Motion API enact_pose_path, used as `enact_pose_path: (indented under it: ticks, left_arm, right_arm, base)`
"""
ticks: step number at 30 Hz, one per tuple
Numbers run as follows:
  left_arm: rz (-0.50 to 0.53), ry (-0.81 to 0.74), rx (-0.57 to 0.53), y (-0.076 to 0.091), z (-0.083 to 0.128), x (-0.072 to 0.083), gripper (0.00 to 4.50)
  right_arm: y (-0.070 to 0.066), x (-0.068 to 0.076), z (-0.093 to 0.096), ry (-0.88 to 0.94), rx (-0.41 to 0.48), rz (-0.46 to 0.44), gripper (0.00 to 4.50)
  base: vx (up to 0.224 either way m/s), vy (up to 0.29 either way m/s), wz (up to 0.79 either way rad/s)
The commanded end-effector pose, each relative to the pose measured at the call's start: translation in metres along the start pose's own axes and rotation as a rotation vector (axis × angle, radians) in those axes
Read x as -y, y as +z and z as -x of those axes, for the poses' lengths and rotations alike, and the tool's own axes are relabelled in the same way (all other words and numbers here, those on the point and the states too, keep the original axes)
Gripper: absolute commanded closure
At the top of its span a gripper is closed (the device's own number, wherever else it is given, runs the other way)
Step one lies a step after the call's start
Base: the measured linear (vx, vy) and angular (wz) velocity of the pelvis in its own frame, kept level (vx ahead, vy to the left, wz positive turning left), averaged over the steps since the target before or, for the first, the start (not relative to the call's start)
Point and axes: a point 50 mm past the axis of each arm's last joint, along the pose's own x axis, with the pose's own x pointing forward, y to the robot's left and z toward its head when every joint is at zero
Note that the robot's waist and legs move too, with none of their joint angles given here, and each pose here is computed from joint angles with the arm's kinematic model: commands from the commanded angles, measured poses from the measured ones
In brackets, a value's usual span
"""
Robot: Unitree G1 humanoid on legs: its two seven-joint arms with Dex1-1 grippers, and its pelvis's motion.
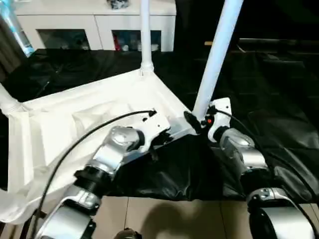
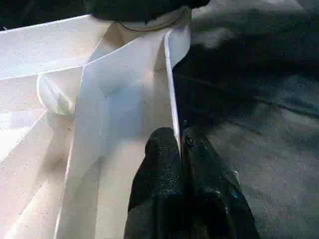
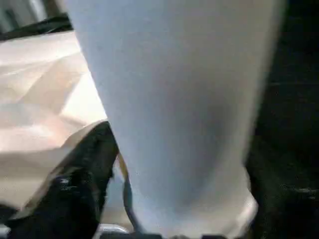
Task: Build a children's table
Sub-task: Rotate leg to tighten
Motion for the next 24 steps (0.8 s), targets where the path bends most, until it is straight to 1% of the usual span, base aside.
enact_pose_path:
  ticks: [1, 3, 4, 7, 8, 9, 13, 15, 16, 19, 22, 24]
  left_arm:
    - [-0.094, -0.122, 0.067, 0.015, -0.003, 0.011, 4.5]
    - [-0.096, -0.13, 0.065, 0.013, -0.001, 0.011, 4.5]
    - [-0.093, -0.149, 0.065, 0.01, 0.004, 0.009, 4.5]
    - [-0.083, -0.194, 0.082, 0.007, 0.012, 0.007, 4.5]
    - [-0.084, -0.201, 0.084, 0.007, 0.013, 0.006, 4.5]
    - [-0.087, -0.221, 0.087, 0.006, 0.016, 0.005, 4.5]
    - [-0.099, -0.275, 0.058, -0.001, 0.027, -0.001, 4.5]
    - [-0.103, -0.283, 0.049, -0.002, 0.029, -0.002, 4.5]
    - [-0.112, -0.295, 0.036, -0.004, 0.031, -0.004, 4.5]
    - [-0.126, -0.31, 0.015, -0.007, 0.036, -0.008, 4.5]
    - [-0.129, -0.314, 0.009, -0.008, 0.037, -0.01, 4.5]
    - [-0.129, -0.315, 0.008, -0.008, 0.037, -0.011, 4.5]
  right_arm:
    - [-0.011, -0.02, 0.0, 0.204, -0.063, 0.044, 0.69]
    - [-0.01, -0.019, 0.002, 0.228, -0.065, 0.058, 0.69]
    - [-0.01, -0.02, 0.01, 0.317, -0.074, 0.093, 0.69]
    - [-0.009, -0.02, 0.021, 0.452, -0.108, 0.151, 0.69]
    - [-0.009, -0.02, 0.023, 0.47, -0.115, 0.16, 0.69]
    - [-0.009, -0.021, 0.027, 0.52, -0.139, 0.186, 0.69]
    - [-0.009, -0.019, 0.038, 0.657, -0.219, 0.229, 0.69]
    - [-0.009, -0.019, 0.039, 0.677, -0.232, 0.236, 0.97]
    - [-0.008, -0.019, 0.041, 0.705, -0.251, 0.246, 0.97]
    - [-0.008, -0.02, 0.042, 0.749, -0.282, 0.273, 1.26]
    - [-0.008, -0.021, 0.04, 0.766, -0.291, 0.285, 1.42]
    - [-0.008, -0.023, 0.039, 0.775, -0.295, 0.283, 1.61]
  base:
    - [0.0, 0.0, 0.0]
    - [0.0, 0.0, 0.0]
    - [0.0, 0.0, 0.0]
    - [0.0, 0.0, 0.0]
    - [0.0, 0.0, 0.0]
    - [0.0, 0.0, 0.0]
    - [0.0, 0.0, 0.0]
    - [0.0, 0.0, 0.0]
    - [0.0, 0.0, 0.0]
    - [0.0, 0.0, 0.0]
    - [0.0, 0.0, 0.0]
    - [0.0, 0.0, 0.0]
